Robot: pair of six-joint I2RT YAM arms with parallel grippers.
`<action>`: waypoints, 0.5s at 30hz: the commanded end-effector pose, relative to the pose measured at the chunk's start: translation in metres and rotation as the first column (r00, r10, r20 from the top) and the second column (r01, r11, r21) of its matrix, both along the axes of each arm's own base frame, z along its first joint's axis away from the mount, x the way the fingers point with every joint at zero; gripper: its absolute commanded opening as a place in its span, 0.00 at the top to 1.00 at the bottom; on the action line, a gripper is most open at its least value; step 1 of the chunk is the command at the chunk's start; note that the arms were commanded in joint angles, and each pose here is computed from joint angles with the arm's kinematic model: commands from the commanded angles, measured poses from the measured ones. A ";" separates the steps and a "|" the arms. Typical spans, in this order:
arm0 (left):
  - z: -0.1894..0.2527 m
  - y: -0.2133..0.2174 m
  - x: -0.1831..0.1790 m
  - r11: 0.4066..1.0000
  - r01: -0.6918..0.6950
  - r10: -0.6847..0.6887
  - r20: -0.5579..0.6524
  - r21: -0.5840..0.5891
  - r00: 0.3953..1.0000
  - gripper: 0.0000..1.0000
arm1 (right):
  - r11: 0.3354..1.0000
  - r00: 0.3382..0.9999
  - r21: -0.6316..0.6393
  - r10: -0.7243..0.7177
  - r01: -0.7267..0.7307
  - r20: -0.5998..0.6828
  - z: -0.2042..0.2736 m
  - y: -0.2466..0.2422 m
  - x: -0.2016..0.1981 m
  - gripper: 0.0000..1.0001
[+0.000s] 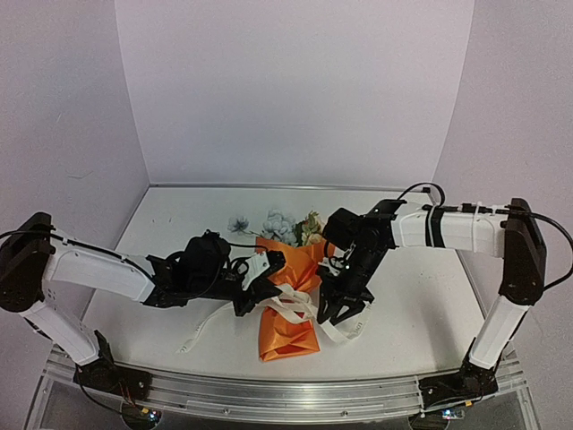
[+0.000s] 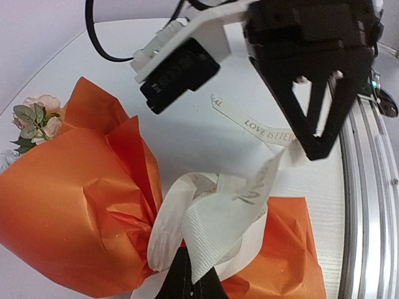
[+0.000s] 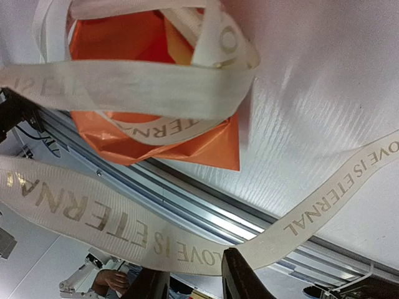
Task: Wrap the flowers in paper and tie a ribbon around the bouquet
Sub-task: Cross the half-tied ribbon over the folded bouquet.
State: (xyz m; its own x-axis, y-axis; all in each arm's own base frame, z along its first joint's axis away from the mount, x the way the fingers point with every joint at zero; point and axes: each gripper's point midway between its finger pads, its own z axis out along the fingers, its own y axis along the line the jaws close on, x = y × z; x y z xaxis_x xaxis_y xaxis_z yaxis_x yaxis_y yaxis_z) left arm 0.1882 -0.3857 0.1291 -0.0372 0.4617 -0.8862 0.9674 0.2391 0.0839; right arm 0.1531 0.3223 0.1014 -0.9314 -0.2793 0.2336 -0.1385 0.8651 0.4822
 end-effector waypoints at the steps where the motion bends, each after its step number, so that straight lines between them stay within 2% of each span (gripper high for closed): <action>1: 0.027 0.000 -0.005 0.995 0.066 -0.052 0.175 -0.073 0.983 0.99 | 0.999 0.996 -0.030 -0.033 0.036 0.087 -0.011 -0.002 0.013 0.61; 4: 0.022 0.002 -0.007 0.995 0.086 -0.074 0.207 -0.053 0.976 0.98 | 0.995 0.985 -0.071 -0.056 0.069 0.162 -0.017 -0.013 0.022 0.54; 9: 0.022 0.003 -0.009 0.993 0.102 -0.083 0.262 -0.058 0.962 0.96 | 0.990 0.954 -0.046 -0.118 0.136 0.274 -0.023 -0.015 0.041 0.51; 15: 0.023 0.002 -0.007 0.993 0.100 -0.079 0.299 -0.056 0.951 0.96 | 0.989 0.952 0.033 -0.147 0.144 0.267 -0.028 0.011 0.050 0.55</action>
State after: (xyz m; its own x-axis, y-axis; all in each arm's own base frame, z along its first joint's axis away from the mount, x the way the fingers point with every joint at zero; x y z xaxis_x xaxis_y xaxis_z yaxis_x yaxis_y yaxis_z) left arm 0.1771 -0.3787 0.1261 0.1802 0.4511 -0.8741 0.9502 0.1497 0.2732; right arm 0.1841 0.3079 0.0645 -0.9840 -0.1654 0.0667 -0.1276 0.9143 0.3843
